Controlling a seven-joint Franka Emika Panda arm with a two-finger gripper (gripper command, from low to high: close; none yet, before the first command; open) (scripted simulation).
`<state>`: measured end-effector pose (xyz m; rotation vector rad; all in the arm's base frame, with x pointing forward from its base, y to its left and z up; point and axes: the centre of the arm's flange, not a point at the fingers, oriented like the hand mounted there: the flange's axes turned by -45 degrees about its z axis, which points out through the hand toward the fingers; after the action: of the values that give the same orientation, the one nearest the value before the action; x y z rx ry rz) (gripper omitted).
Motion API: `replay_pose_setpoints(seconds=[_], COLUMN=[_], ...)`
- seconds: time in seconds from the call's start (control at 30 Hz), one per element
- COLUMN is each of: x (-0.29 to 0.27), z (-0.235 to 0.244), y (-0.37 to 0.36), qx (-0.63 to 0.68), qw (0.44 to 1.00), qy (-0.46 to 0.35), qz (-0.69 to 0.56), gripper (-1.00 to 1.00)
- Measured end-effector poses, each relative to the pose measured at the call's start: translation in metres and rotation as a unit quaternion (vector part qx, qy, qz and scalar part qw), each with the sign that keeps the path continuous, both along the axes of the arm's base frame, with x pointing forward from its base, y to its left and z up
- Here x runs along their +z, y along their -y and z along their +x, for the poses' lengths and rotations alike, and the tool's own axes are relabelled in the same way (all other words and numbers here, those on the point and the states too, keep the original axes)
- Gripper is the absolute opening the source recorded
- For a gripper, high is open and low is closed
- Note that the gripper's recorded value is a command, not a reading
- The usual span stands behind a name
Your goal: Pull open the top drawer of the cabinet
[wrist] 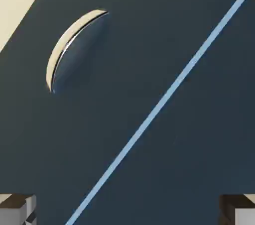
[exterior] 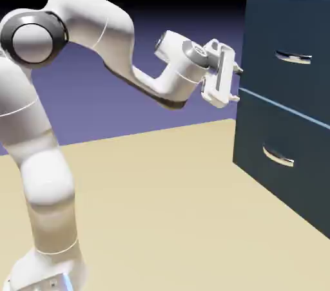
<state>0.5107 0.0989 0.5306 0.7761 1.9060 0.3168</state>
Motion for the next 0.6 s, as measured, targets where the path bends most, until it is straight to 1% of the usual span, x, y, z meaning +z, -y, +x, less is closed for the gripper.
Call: replay_pose_setpoints(seconds=[0.13,0.3,0.43,0.6], x=[0.002,0.005,0.006,0.008], z=[0.014,0.032,0.047,0.067], y=[-0.005,-0.008,-0.009,-0.008], qx=[0.063,0.13,0.174,0.214], qw=[0.988,0.942,0.881,0.776], qy=[0.011,0.025,0.035,0.045], qz=[-0.137,-0.308,-0.439,-0.591], gripper=[0.0,0.0,0.0,0.0])
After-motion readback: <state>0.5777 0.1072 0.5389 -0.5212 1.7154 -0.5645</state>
